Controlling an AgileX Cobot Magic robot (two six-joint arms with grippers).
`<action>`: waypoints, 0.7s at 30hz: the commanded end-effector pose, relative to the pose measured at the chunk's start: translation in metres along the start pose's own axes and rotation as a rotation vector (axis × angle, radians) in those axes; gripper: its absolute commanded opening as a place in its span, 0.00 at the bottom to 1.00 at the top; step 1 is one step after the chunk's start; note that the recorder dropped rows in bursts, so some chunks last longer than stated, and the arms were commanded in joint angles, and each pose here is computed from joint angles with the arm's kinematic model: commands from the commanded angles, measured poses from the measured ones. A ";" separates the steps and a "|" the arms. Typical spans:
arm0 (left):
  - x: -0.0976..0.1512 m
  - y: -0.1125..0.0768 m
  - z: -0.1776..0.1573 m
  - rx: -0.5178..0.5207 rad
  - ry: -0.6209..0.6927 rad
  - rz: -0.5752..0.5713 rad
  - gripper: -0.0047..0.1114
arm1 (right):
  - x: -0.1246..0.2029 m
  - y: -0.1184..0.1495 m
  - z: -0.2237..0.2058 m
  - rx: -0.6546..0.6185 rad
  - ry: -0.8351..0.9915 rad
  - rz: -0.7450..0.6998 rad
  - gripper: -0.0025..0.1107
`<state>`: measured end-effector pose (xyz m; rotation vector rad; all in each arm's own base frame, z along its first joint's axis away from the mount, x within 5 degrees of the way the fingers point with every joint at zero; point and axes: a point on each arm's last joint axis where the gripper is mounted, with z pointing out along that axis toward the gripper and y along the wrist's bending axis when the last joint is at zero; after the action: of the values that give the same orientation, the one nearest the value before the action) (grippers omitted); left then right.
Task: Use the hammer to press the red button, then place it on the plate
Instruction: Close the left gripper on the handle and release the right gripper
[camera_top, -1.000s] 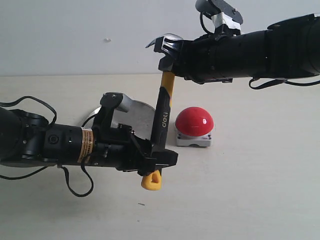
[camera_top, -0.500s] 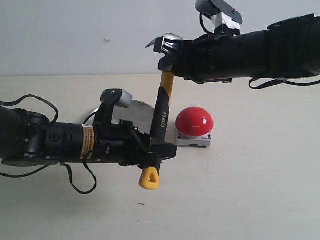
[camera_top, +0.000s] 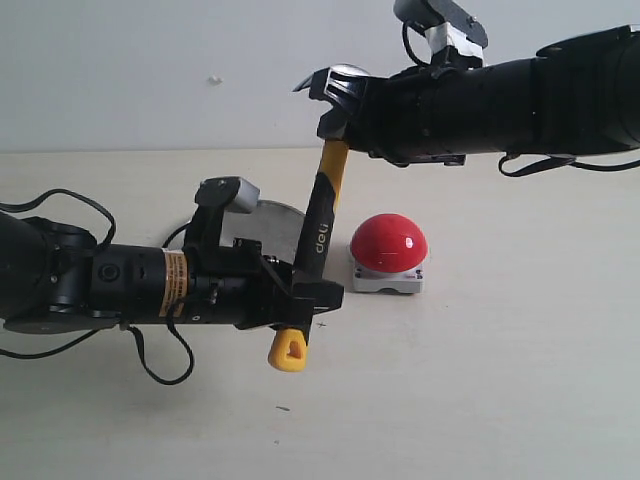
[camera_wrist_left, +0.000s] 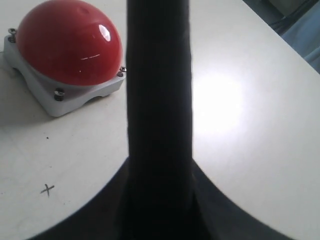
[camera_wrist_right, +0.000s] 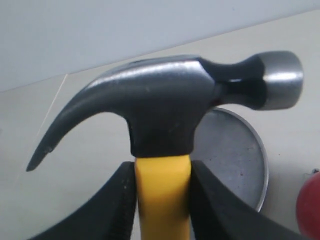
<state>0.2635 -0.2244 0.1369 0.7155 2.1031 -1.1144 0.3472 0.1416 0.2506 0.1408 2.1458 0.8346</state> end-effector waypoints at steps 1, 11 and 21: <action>-0.004 -0.004 0.000 0.027 -0.023 0.020 0.04 | -0.003 0.008 -0.003 -0.045 -0.004 0.042 0.42; -0.009 -0.008 -0.003 0.030 -0.041 0.029 0.04 | 0.008 0.000 -0.002 -0.015 0.047 0.069 0.43; -0.014 -0.013 -0.007 0.038 -0.052 0.027 0.04 | 0.014 0.000 -0.007 0.004 0.114 0.041 0.43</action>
<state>0.2628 -0.2228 0.1430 0.7164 2.1054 -1.0949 0.3391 0.1412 0.2410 0.1906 2.2341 0.8611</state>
